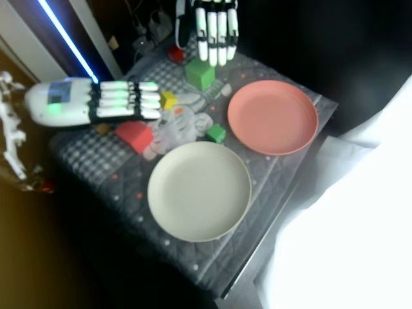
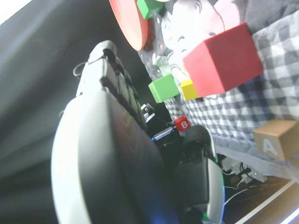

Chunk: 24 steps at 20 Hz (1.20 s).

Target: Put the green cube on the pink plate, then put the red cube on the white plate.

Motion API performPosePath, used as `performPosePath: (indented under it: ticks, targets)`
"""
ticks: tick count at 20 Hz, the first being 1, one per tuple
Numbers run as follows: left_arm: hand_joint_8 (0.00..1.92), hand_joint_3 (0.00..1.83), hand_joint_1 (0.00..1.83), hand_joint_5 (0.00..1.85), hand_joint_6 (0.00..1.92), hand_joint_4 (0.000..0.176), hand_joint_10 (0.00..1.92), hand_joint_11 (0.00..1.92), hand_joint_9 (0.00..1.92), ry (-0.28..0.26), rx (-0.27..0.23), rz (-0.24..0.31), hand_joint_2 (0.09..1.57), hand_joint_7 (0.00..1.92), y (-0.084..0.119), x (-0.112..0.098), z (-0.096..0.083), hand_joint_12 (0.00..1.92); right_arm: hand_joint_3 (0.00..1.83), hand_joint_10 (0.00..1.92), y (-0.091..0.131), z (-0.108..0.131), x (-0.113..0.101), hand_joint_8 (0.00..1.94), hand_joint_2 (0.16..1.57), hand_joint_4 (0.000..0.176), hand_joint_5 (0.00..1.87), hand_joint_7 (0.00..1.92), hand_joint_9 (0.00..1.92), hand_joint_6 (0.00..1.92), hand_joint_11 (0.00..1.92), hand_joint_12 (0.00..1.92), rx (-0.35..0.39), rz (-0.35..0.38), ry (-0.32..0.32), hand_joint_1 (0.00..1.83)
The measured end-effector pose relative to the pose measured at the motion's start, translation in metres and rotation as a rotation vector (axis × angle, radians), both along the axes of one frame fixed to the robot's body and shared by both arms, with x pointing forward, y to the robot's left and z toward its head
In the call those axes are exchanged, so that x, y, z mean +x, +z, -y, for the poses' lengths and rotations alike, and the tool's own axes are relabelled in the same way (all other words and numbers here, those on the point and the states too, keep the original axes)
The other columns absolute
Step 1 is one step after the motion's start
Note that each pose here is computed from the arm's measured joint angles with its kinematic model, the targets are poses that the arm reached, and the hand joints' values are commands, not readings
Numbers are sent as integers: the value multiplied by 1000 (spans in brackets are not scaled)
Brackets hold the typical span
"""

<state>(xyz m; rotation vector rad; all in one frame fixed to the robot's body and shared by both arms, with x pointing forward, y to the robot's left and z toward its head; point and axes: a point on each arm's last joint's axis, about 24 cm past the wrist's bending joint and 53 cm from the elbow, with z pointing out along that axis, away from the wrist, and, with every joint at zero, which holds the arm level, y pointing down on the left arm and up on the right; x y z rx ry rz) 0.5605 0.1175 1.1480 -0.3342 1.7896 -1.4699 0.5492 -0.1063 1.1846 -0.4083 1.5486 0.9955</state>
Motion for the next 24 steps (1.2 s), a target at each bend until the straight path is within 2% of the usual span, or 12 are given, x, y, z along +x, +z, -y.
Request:
performPosePath:
  ticks: [2,4,7,9,10,12,13,17,20,22,23,24]
  targets:
    - [1,0,565,180,2,101,13,0,231,0,4,-3,936,203,-1,0,0,718,103,473,0,0,0,183,839,0,459,621,451,360,0,1381,-1,0,0,756]
    - [0,0,549,191,3,98,5,0,225,-1,7,-6,933,191,-2,0,0,700,45,384,1,0,0,103,848,0,512,641,458,285,0,1319,2,2,0,760]
    - [7,2,562,227,3,81,20,0,302,4,19,-32,954,247,-14,3,1,967,39,369,0,0,0,89,856,0,519,643,462,274,0,1313,3,1,1,779]
    - [19,5,548,253,8,44,43,0,379,-3,44,-57,982,308,-26,4,3,1108,37,378,1,-1,0,86,862,0,519,647,473,276,0,1346,4,1,1,788]
    - [29,3,537,266,9,41,67,0,436,-8,54,-72,988,355,-33,4,5,1262,34,378,1,0,0,83,857,0,519,643,471,277,0,1348,4,1,1,804]
    - [30,0,571,293,12,35,94,0,482,-11,77,-89,991,400,-42,4,6,1393,29,387,1,0,0,77,863,0,509,642,462,281,0,1343,4,1,0,792]
    - [34,0,581,323,16,3,110,24,497,-9,85,-102,986,438,-46,4,6,1387,30,390,1,0,0,77,869,0,497,645,464,277,0,1349,4,1,0,775]
    - [27,2,624,368,12,0,118,67,530,-8,109,-129,1005,510,-57,5,5,1233,19,387,0,-1,0,68,858,0,514,651,463,284,0,1356,5,1,2,808]
    - [57,8,704,436,34,0,162,158,620,-18,131,-143,1031,604,-66,4,6,1263,19,396,1,-1,0,65,874,0,517,666,469,297,0,1378,5,3,1,743]
    - [78,0,753,538,12,0,645,295,581,-13,138,-153,1177,734,-70,6,6,1442,13,384,1,-1,0,53,869,0,518,659,457,297,0,1338,7,2,1,757]
    - [1370,0,1183,552,1166,0,982,612,776,-10,141,-151,1275,796,-71,8,4,1469,6,369,0,-1,0,46,857,0,528,658,453,295,0,1305,6,2,2,810]
    - [1370,0,1183,552,1166,0,982,612,776,-8,139,-152,1275,796,-71,8,4,1469,6,369,0,-1,0,46,857,0,528,658,453,295,0,1305,5,1,2,810]
